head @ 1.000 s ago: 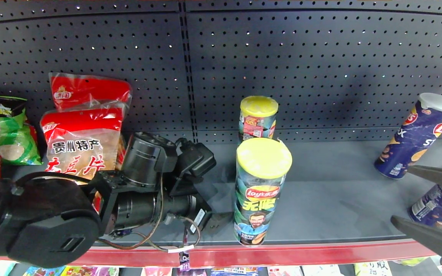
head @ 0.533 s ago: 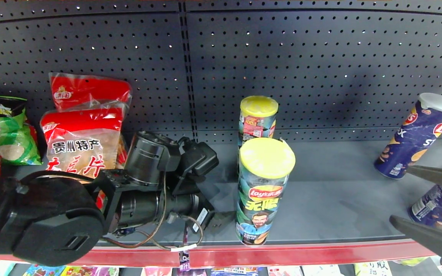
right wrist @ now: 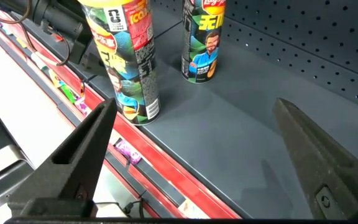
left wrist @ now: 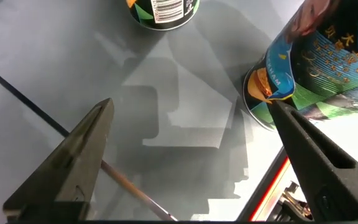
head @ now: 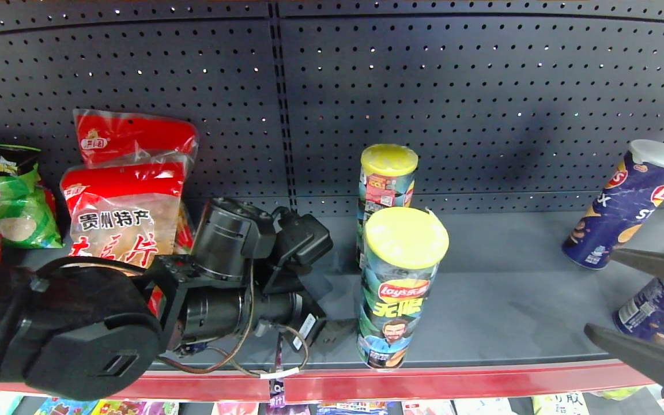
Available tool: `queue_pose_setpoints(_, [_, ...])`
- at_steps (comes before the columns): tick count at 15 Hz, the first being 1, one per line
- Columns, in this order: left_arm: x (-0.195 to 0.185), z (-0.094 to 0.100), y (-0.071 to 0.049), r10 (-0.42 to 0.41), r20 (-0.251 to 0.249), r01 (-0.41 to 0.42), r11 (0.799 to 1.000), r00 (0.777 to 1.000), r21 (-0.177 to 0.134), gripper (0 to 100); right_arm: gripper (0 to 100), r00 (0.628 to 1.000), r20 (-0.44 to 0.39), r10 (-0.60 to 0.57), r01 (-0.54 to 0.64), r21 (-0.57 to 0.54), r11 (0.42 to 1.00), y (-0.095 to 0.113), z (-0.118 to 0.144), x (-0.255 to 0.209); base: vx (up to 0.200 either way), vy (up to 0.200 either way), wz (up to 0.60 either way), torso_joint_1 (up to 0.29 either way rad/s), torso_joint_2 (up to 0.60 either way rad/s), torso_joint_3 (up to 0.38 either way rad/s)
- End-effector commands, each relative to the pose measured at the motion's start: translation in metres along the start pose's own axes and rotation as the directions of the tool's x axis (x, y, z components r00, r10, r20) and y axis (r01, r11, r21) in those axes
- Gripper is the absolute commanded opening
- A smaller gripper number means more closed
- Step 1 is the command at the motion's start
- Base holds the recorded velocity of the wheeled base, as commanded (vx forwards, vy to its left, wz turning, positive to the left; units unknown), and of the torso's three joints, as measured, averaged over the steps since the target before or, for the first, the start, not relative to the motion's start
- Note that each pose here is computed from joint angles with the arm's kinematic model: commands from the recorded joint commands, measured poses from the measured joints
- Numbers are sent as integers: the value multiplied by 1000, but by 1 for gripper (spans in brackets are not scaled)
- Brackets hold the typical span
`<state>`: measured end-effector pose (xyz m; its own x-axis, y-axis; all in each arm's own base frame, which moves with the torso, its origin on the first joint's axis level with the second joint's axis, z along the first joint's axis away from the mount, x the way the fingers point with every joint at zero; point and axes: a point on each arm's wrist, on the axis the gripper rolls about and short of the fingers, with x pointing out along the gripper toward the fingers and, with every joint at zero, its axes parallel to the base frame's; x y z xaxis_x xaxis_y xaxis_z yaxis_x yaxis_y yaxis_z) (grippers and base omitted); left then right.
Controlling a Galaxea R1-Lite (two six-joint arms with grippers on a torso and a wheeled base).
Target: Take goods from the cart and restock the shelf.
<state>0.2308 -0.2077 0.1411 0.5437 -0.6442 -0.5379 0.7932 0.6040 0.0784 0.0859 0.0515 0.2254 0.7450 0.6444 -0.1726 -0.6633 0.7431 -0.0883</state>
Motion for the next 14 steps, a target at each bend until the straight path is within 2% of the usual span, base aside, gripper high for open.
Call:
queue_pose_setpoints(1, [0, -1, 0, 0, -1, 0, 1000, 1000, -2, 100, 100, 1000, -2, 1, -1, 0, 1000, 0, 0, 0, 0, 0, 0, 0, 0, 0])
queue_pose_setpoints(4, [-6, -4, 2, 16, -5, -16, 1000, 1000, -11, 100, 100, 1000, -5, -2, 2, 3, 1000, 0, -2, 0, 0, 0, 0, 0, 0, 0])
queue_pose_setpoints(6, [-47, -3, 12, 92, 57, -90, 995, 994, -35, 100, 100, 998, -21, -56, 56, 13, 998, -4, -8, -3, 0, 0, 0, 0, 0, 0])
queue_pose_setpoints(7, [-74, -3, 16, 171, 96, -166, 985, 981, -50, 100, 100, 996, -19, -84, 84, 15, 996, -5, -12, -8, 0, 0, 0, 0, 0, 0])
queue_pose_setpoints(8, [-103, -6, 17, 256, 129, -249, 966, 958, -70, 100, 100, 993, -19, -114, 114, 14, 993, -4, -20, -15, 0, 0, 0, 0, 0, 0])
queue_pose_setpoints(9, [-133, -14, 15, 348, 139, -338, 937, 927, -94, 100, 100, 986, -13, -165, 165, 14, 986, -1, -31, -26, 0, 0, 0, 0, 0, 0])
queue_pose_setpoints(11, [-195, -38, 7, 468, 132, -450, 881, 874, -148, 100, 100, 960, -29, -278, 279, 12, 960, 6, -48, -49, 0, 0, 0, 0, 0, 0])
queue_pose_setpoints(12, [-229, -57, -5, 519, 108, -497, 850, 848, -175, 100, 100, 932, -55, -357, 358, 17, 933, 12, -55, -65, 0, 0, 0, 0, 0, 0])
queue_pose_setpoints(13, [-250, -73, -17, 544, 79, -523, 831, 836, -188, 100, 100, 911, -69, -407, 409, 19, 912, 18, -60, -77, 0, 0, 0, 0, 0, 0])
queue_pose_setpoints(14, [-279, -104, -40, 579, 22, -562, 799, 815, -215, 100, 100, 879, -71, -471, 473, 22, 881, 28, -68, -95, 0, 0, 0, 0, 0, 0])
